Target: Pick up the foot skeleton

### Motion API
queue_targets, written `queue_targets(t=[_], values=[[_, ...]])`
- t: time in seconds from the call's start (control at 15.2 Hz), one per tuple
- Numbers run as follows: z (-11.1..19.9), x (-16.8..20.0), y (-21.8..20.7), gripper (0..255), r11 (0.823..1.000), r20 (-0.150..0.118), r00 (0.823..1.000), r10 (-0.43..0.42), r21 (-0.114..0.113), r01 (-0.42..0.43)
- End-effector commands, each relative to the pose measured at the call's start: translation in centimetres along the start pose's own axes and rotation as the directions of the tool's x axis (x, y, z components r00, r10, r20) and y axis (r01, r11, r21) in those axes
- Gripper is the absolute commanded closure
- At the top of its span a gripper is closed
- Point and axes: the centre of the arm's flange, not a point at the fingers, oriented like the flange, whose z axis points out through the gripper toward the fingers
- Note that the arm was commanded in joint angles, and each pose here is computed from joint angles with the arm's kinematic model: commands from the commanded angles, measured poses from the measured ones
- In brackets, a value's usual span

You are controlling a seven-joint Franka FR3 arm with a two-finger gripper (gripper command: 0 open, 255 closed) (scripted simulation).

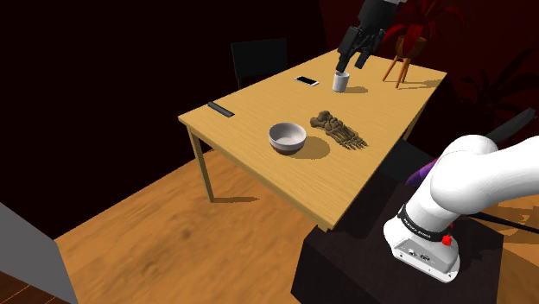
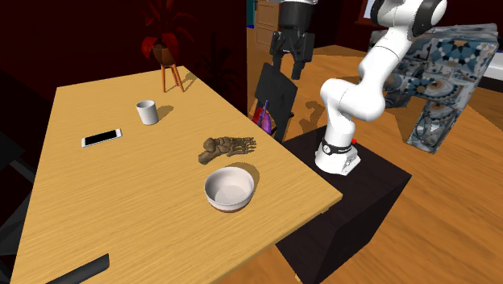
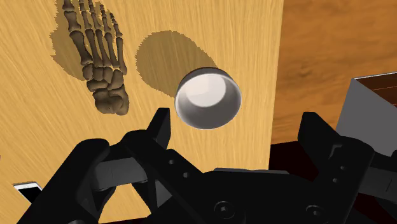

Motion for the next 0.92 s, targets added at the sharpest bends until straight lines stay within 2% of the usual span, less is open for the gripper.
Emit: queue_targets(t=[0.0,0.86], values=[[0.0,0.0,0.0,0,1.0,0.0,1.0,0.0,0.0,0.0],[11.5,2.6,15.1,0,0.986,-0.015,0.999,-0.033,0.161,0.035]])
